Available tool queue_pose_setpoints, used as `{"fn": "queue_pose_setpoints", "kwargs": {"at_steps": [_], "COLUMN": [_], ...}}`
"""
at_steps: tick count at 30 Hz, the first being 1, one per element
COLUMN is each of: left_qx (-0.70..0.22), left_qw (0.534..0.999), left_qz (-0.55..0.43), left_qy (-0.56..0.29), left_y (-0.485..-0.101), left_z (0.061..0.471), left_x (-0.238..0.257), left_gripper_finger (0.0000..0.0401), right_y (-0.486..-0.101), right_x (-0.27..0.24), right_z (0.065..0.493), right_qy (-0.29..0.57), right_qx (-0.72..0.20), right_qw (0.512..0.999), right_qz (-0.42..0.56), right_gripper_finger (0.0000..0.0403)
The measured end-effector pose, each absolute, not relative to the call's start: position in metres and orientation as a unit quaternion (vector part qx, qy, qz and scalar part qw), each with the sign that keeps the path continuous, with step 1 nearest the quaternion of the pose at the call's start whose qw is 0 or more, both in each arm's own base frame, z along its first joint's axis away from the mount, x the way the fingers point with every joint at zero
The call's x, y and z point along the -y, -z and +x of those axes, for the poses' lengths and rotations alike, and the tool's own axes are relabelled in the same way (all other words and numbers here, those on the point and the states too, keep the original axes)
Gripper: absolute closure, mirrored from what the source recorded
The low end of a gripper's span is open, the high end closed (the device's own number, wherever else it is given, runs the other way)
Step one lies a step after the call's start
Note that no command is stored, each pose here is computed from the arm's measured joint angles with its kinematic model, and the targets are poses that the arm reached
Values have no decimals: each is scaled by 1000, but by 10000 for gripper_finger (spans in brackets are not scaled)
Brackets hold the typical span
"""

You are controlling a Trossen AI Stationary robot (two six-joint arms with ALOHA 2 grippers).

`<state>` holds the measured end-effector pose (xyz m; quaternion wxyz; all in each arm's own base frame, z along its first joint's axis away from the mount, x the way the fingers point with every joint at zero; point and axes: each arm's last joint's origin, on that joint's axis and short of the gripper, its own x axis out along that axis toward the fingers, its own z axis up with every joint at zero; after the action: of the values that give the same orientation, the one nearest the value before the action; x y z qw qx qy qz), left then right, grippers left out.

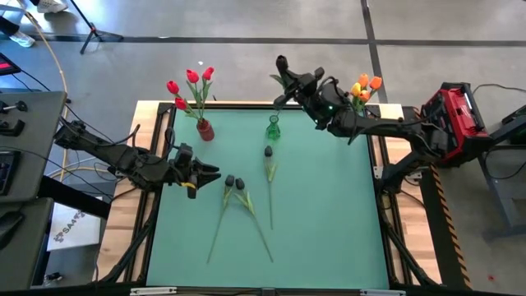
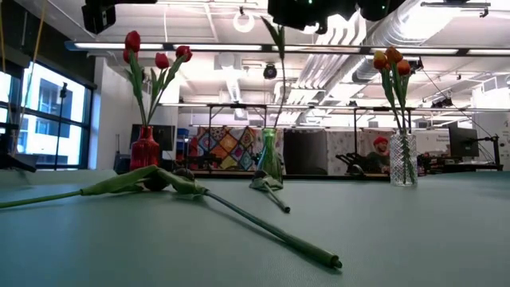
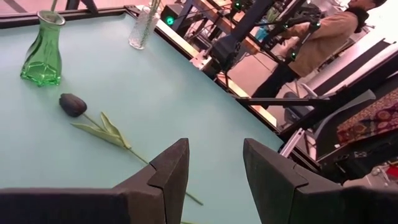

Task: Sort flowers into vase by color
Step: Put the black tulip into the green vase

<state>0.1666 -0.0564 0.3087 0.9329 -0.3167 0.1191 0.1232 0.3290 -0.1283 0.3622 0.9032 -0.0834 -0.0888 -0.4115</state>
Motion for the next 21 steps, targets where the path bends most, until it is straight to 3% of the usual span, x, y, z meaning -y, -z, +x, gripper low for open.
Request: {"fn": "queue_pose_setpoints", "kwargs": {"at_steps": [8,21], "left_qx": [-119,-121], "left_qw": [932,932], "left_qz": [-319,-318], "left_qy": [-127,-128], "left_y": [-308,-308], "left_z": [167,167], "left_x": [55,55], "left_gripper_finger": [261,261], "right_y": [-353,-372], "right_x": [131,118], "right_z": [331,327], "right_qy": [400,403], "right_qx": [54,115], "right_qw": [913,901], "right_qz": [-66,-106], "right_gripper_finger": [403,403]}}
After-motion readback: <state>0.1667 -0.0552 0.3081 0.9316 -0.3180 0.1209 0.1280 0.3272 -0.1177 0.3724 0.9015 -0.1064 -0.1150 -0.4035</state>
